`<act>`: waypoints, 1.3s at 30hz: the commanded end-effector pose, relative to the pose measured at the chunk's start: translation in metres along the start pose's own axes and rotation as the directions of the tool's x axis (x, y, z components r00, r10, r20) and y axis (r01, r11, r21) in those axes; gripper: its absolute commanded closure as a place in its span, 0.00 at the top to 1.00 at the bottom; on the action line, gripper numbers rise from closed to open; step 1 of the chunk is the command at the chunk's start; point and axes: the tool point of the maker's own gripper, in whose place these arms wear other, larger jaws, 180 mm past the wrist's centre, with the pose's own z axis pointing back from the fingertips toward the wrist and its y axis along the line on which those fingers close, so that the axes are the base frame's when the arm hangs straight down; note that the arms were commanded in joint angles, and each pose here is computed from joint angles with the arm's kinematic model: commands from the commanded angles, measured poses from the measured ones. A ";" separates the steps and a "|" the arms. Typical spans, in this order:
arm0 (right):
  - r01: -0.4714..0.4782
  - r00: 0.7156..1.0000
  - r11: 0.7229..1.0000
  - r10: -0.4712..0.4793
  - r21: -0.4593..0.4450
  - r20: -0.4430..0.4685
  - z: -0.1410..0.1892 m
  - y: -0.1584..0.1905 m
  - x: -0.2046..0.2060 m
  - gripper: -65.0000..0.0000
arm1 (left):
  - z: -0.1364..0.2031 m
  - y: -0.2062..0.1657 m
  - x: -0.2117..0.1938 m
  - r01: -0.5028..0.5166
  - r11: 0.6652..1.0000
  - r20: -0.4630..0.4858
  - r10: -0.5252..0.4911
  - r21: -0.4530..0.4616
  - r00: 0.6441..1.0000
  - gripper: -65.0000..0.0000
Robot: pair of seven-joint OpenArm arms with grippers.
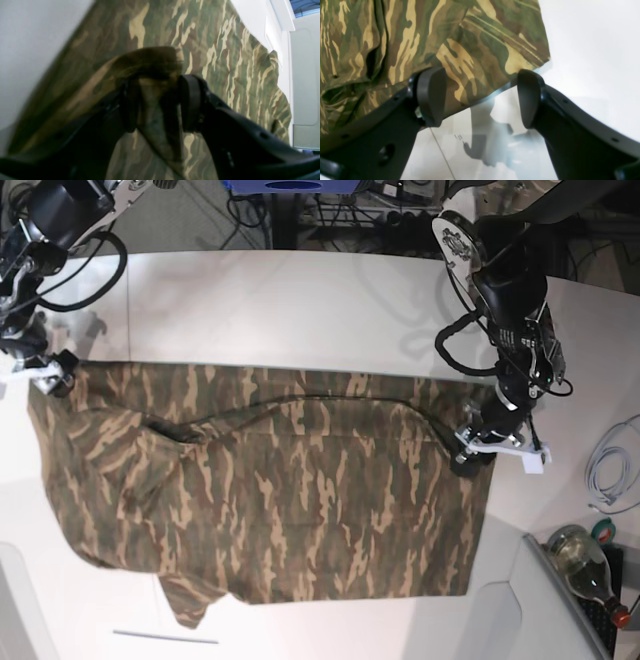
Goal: Layout the t-shirt on the table in an organized manner, then fold the t-shirt properly
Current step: 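Adjust the left gripper's grip on the shirt edge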
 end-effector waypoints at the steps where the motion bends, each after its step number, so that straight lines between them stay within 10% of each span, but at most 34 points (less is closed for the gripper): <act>1: -0.011 0.999 1.000 0.011 0.001 0.048 0.004 -0.001 0.016 0.64 | 0.003 -0.009 0.029 0.027 0.999 0.077 -0.025 -0.025 0.997 0.40; 22: -0.011 0.999 1.000 0.011 -0.013 0.032 0.007 -0.009 0.008 0.64 | 0.125 0.056 0.036 0.155 0.982 0.164 -0.172 0.109 0.971 0.40; 39: -0.009 0.999 1.000 0.009 -0.013 0.033 0.007 -0.009 0.008 0.64 | 0.085 0.085 0.002 -0.028 0.994 0.080 0.019 0.108 0.997 0.41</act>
